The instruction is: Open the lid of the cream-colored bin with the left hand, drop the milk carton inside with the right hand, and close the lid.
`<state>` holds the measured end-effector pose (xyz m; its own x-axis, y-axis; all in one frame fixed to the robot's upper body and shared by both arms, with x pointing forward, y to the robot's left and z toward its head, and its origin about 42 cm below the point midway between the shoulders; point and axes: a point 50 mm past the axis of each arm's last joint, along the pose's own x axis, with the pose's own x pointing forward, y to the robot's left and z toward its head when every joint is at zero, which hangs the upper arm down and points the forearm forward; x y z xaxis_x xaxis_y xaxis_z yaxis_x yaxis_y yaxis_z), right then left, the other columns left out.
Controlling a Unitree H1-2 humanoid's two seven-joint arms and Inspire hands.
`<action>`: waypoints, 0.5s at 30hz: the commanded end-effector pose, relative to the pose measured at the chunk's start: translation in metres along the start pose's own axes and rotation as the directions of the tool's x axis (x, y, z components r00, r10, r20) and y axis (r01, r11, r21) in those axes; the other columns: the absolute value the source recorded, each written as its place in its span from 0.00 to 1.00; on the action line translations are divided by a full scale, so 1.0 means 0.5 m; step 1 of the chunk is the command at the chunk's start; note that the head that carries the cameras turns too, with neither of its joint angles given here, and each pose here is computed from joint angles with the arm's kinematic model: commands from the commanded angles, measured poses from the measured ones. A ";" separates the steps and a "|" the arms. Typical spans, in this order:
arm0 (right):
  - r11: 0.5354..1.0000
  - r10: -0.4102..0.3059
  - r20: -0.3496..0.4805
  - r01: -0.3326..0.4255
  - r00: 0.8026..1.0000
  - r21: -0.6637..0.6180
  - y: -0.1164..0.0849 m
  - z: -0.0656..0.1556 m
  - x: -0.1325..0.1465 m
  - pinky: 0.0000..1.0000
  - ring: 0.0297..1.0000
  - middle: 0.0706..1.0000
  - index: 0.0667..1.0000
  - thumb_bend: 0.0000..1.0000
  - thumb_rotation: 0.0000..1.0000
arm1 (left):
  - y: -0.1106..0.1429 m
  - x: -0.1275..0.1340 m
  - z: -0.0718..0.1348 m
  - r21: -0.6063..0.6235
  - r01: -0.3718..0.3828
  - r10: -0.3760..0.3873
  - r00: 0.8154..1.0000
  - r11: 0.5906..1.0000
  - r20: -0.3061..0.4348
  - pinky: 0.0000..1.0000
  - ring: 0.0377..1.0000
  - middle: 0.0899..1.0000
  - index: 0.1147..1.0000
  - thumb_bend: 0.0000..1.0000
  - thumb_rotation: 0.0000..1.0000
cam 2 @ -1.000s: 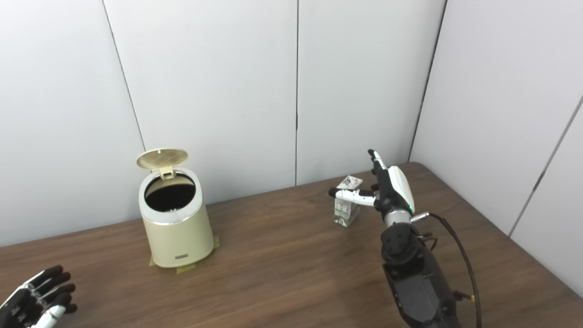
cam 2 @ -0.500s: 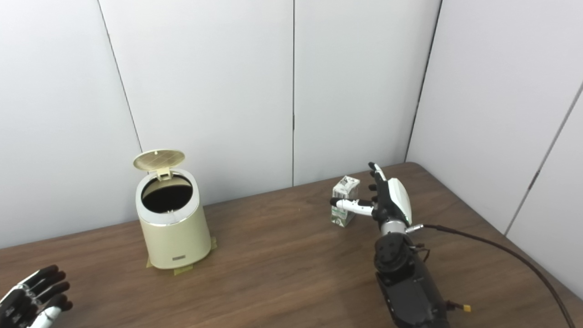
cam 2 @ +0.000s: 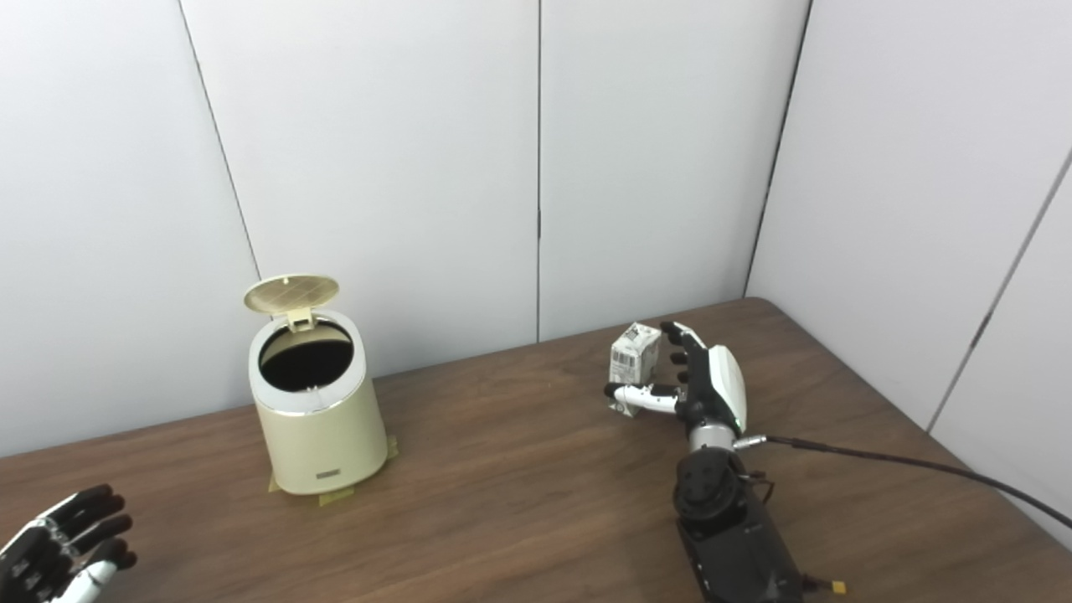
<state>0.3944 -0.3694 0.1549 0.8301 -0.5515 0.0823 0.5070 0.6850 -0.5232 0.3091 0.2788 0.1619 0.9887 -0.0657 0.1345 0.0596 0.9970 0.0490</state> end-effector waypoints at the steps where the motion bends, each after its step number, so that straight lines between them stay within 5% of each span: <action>1: 0.998 -0.049 0.100 0.045 0.994 0.045 -0.018 0.056 0.033 0.72 0.79 0.83 0.79 0.85 0.22 | 0.003 0.017 0.041 0.032 0.014 -0.016 0.997 0.999 0.078 0.63 0.76 0.77 0.74 0.48 0.11; 15: 0.998 -0.051 0.103 0.046 0.993 0.049 -0.003 0.065 0.048 0.68 0.77 0.83 0.81 0.87 0.24 | -0.001 0.015 0.046 0.064 0.026 -0.031 0.996 0.998 0.087 0.62 0.75 0.77 0.76 0.42 0.00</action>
<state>0.4067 -0.3673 0.1537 0.8327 -0.5472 0.0841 0.5073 0.6933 -0.5118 0.3083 0.2775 0.1640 0.9877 -0.0774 0.1359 0.0661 0.9941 0.0863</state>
